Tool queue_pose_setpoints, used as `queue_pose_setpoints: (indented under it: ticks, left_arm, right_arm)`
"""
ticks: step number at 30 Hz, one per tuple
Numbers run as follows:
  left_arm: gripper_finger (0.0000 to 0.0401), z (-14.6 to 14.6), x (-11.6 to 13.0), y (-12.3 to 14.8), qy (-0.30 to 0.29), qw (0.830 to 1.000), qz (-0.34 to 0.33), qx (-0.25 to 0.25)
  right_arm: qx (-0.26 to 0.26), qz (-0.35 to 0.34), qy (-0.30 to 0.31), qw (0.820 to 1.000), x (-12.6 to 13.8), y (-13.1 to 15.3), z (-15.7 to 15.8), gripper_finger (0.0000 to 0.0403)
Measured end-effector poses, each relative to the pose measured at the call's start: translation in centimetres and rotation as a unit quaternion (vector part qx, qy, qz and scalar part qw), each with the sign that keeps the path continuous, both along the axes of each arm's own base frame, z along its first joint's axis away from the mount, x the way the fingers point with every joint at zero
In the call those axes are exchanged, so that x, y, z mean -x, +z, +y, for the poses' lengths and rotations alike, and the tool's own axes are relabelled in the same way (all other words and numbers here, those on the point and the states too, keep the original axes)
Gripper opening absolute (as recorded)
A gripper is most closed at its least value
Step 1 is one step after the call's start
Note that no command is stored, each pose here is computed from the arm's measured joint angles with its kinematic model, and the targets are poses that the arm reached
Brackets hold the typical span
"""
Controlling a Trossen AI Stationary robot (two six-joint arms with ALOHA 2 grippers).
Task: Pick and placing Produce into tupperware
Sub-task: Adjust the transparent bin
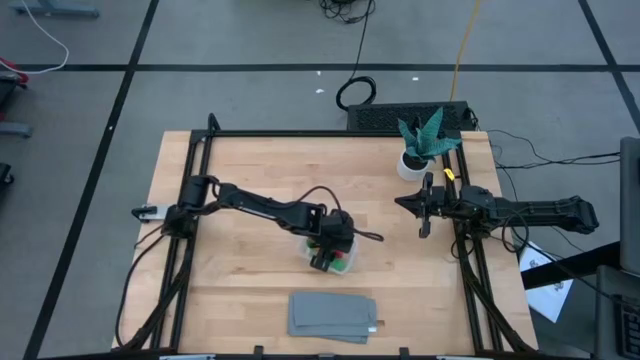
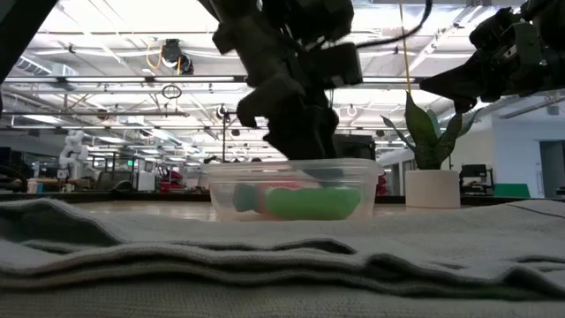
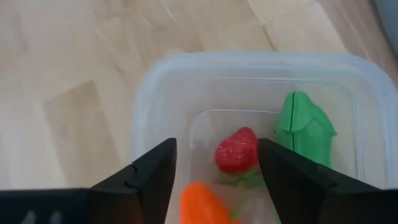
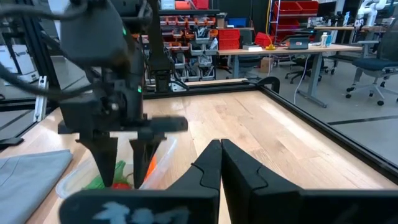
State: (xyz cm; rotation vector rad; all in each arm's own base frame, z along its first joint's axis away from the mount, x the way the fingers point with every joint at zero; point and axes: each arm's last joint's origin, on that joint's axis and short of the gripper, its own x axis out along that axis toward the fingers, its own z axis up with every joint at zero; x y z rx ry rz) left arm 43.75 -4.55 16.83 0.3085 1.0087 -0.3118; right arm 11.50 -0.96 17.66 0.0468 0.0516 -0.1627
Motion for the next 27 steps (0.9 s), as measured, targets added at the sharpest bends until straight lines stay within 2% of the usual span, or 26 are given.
queue_pose_setpoints:
  ticks: [8,12,16,27]
  left_arm:
    - [0.0211,0.0,1.0,3.8,0.000,0.998,-0.040,-0.052]
    - [0.0190,0.6,1.2,4.8,0.011,0.996,-0.056,-0.073]
    - [0.0149,2.0,1.1,4.7,0.033,0.995,-0.050,-0.085]
    - [0.0008,3.8,1.3,4.2,0.049,0.997,-0.022,-0.059]
  right_arm:
    - [0.000,0.000,0.000,1.000,0.0,0.0,0.0,0.0000]
    - [0.000,0.000,0.000,1.000,0.0,0.0,0.0,0.0000]
    - [0.000,0.001,0.000,1.000,0.0,0.0,0.0,0.0000]
    - [0.002,0.005,0.000,1.000,0.0,-0.1,0.0,0.0000]
